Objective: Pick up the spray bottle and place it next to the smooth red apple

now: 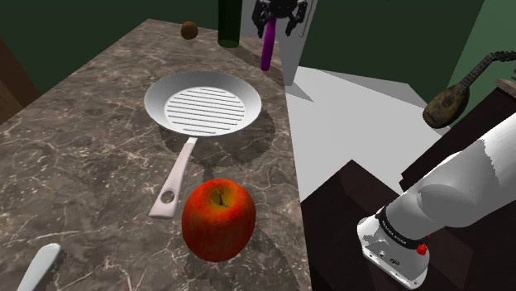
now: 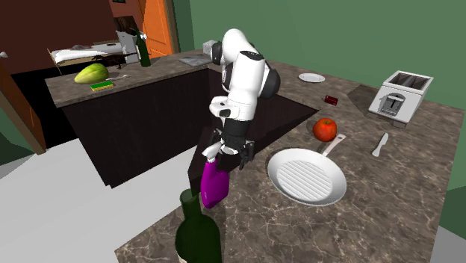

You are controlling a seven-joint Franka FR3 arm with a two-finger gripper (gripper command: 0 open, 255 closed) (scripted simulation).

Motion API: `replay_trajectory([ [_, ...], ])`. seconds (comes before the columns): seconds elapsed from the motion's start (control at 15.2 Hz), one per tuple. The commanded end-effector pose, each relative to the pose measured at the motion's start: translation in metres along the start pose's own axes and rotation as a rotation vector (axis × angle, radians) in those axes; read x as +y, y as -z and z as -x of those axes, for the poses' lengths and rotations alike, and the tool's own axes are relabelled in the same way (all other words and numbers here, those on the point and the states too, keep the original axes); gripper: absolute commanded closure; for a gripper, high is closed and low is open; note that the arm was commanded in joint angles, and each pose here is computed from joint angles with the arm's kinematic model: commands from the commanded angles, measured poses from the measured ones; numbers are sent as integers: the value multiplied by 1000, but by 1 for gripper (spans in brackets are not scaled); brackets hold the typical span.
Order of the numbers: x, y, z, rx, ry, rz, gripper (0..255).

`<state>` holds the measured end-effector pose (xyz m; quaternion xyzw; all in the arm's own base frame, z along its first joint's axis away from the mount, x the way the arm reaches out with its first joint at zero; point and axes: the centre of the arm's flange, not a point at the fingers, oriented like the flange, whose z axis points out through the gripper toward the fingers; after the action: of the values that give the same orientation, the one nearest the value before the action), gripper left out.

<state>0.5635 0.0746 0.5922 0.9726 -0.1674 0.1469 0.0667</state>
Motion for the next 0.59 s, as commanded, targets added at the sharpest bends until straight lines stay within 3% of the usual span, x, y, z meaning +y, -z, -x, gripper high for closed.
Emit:
replay_trajectory([
  [0.0,-1,-9,-1,2,-2,1,0],
  [0.26,0,-33,-1,2,-2,1,0],
  [0.53,0,-33,-1,2,-2,1,0],
])
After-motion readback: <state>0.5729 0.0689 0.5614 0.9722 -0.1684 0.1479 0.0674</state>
